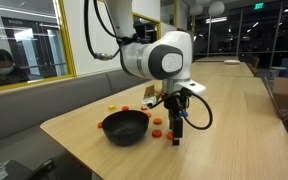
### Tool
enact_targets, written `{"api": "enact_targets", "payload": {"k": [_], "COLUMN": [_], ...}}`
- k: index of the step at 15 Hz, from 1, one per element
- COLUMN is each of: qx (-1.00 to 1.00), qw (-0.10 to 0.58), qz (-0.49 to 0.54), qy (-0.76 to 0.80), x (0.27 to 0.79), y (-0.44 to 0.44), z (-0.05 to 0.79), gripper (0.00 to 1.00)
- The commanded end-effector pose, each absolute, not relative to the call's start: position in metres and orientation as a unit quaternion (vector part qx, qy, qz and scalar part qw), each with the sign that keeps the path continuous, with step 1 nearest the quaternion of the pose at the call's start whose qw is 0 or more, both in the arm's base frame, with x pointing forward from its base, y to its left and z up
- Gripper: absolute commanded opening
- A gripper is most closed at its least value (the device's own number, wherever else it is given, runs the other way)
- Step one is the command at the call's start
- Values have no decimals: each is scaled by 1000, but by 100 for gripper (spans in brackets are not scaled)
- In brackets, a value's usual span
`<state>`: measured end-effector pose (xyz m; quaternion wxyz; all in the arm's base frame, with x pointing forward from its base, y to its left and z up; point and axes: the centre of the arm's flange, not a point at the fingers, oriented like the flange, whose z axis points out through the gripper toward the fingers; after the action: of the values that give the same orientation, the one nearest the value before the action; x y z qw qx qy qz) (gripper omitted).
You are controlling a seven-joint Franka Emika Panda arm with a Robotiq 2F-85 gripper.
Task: Place three orange rings inside the black bowl
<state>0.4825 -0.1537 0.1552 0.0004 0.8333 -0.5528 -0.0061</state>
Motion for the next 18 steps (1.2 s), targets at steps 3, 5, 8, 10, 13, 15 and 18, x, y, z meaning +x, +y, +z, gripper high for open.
{"api": "enact_targets", "payload": {"k": [3, 5, 8, 10, 13, 15, 18], "qx": [832, 833, 834, 834, 835, 836, 842], "qw": [-10, -10, -12, -13, -18, -22, -28], "qz": [2, 3, 5, 6, 12, 18, 28], "qy": [-554, -554, -552, -551, -550, -548, -538], "x": [478, 478, 478, 477, 480, 482, 484], "y": [-148, -147, -145, -145, -144, -142, -131], "z": [170, 172, 176, 180, 195, 209, 231], "gripper": [59, 42, 21, 26, 26, 26, 26]}}
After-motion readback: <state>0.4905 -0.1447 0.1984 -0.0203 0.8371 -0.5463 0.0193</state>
